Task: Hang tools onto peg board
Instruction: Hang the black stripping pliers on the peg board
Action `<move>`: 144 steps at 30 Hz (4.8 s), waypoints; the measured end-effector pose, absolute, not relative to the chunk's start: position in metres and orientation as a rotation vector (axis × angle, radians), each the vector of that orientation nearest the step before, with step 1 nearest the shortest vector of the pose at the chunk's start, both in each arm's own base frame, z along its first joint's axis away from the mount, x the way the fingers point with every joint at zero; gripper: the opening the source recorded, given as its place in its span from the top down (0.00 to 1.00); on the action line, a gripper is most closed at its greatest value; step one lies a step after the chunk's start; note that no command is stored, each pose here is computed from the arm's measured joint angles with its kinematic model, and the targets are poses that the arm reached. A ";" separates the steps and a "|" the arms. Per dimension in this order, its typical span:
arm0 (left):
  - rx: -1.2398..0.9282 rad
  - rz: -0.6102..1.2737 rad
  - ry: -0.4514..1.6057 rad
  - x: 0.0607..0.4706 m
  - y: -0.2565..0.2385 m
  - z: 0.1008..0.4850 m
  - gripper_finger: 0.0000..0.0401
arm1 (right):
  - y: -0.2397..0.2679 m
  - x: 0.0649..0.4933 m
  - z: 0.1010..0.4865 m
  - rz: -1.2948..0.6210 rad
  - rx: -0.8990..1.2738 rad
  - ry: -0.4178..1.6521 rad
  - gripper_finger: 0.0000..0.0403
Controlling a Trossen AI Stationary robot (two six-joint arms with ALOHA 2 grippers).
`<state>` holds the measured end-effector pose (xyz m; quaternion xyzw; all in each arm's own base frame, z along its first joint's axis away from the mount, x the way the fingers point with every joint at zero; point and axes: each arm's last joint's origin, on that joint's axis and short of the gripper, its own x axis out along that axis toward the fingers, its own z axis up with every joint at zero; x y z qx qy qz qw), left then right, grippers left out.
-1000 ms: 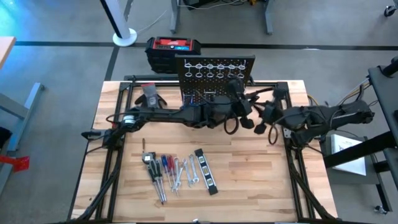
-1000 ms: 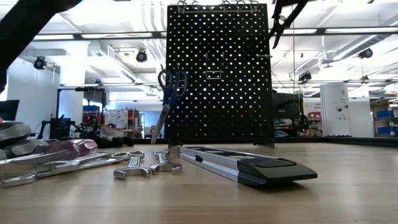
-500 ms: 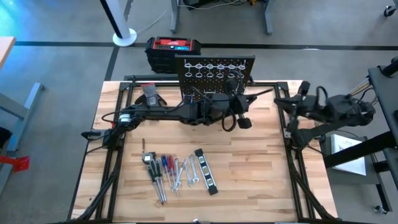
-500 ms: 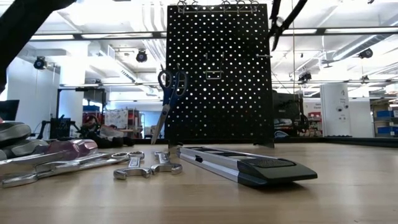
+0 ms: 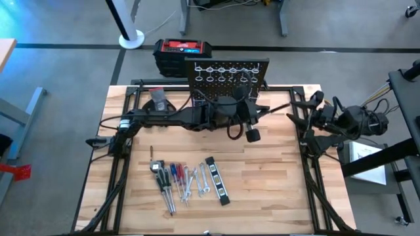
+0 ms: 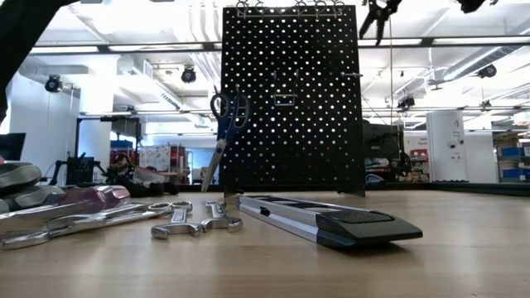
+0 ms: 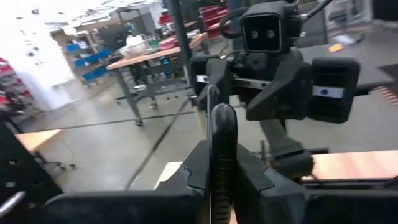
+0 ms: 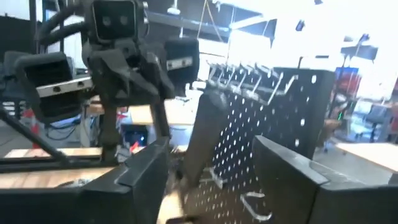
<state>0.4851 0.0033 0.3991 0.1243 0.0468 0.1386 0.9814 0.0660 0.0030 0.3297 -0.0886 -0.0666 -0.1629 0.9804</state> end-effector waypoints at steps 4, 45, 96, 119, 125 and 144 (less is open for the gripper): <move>0.226 0.270 0.083 0.485 0.003 0.400 0.95 | 0.005 0.070 0.334 -0.290 -0.181 -0.127 0.45; 0.911 0.218 0.690 0.425 -0.066 0.413 0.58 | 0.014 0.083 0.332 -0.125 0.542 0.116 0.97; 1.890 0.129 0.584 0.465 -0.097 0.365 0.67 | 0.026 0.105 0.345 0.050 0.797 0.139 0.97; 1.328 0.196 0.558 0.465 -0.076 0.358 0.91 | 0.022 0.104 0.343 -0.043 0.464 0.123 0.60; 0.988 0.022 0.624 0.454 -0.056 0.348 0.95 | 0.020 0.099 0.349 -0.049 0.262 0.065 0.51; 0.422 -0.169 0.528 0.440 -0.007 0.309 0.95 | 0.062 0.148 0.291 -0.116 0.081 0.328 0.55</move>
